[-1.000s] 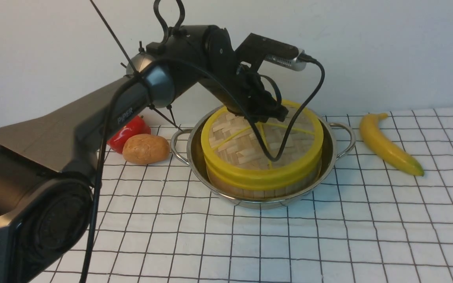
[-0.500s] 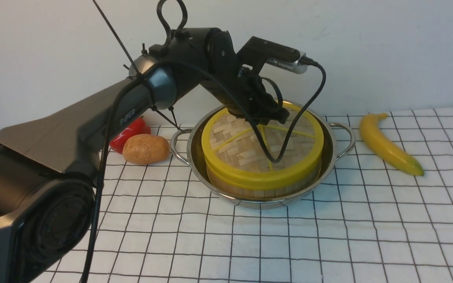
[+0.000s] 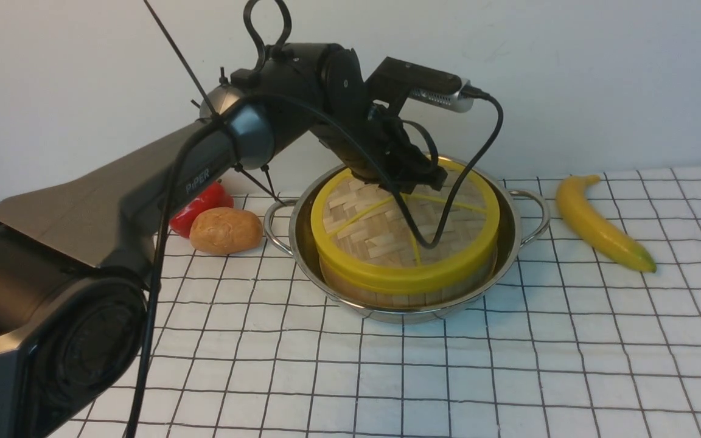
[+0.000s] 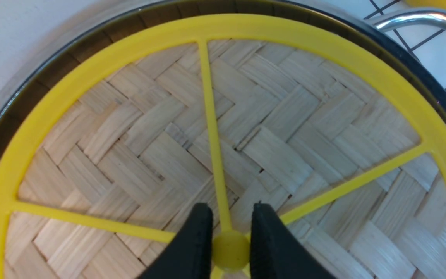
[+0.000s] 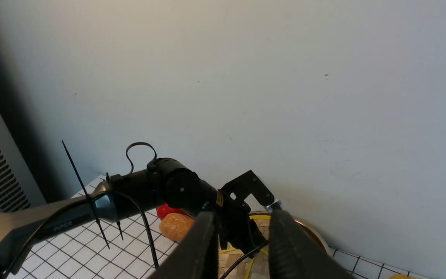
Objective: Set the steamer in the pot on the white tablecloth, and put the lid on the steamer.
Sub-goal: 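Place the yellow bamboo steamer lid onto the steamer in the pot with the left gripper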
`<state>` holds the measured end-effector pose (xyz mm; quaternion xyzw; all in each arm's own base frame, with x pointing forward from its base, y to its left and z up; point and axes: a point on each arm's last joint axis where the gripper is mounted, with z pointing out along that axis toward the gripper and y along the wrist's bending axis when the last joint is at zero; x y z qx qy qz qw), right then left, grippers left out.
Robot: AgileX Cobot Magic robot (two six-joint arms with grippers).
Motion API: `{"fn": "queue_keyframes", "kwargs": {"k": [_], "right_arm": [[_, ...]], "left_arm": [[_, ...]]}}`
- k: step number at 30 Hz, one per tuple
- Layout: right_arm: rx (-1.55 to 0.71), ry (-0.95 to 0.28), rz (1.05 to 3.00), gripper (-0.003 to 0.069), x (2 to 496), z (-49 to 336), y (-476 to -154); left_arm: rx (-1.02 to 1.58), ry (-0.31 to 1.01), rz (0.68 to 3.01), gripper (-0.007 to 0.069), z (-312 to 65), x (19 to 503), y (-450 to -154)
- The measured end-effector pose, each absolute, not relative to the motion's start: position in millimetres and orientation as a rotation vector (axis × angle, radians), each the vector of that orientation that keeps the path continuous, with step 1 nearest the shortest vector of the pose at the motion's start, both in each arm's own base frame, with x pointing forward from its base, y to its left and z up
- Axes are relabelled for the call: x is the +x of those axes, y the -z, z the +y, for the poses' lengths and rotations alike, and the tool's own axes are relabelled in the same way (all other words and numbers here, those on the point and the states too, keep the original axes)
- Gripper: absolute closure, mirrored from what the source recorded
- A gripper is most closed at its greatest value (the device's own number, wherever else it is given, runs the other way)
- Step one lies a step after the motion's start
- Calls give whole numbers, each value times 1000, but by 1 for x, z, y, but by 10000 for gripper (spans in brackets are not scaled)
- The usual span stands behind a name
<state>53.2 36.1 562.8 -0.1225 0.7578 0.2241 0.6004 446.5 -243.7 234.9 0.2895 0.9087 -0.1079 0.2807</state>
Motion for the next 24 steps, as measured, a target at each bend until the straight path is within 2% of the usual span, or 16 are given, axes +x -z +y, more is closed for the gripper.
{"fn": "queue_keyframes", "kwargs": {"k": [13, 19, 20, 24], "right_arm": [[-285, -524, 1756, 442, 53, 36, -563], [-285, -524, 1756, 440, 53, 36, -563], [-285, -524, 1756, 438, 53, 36, -563], [-285, -524, 1756, 434, 53, 36, -563]], "left_arm": [[776, 289, 2436, 503, -244, 446, -235], [778, 285, 2432, 313, -243, 446, -236], [778, 284, 2429, 245, -243, 446, -238], [783, 265, 2399, 123, -239, 441, -258]]}}
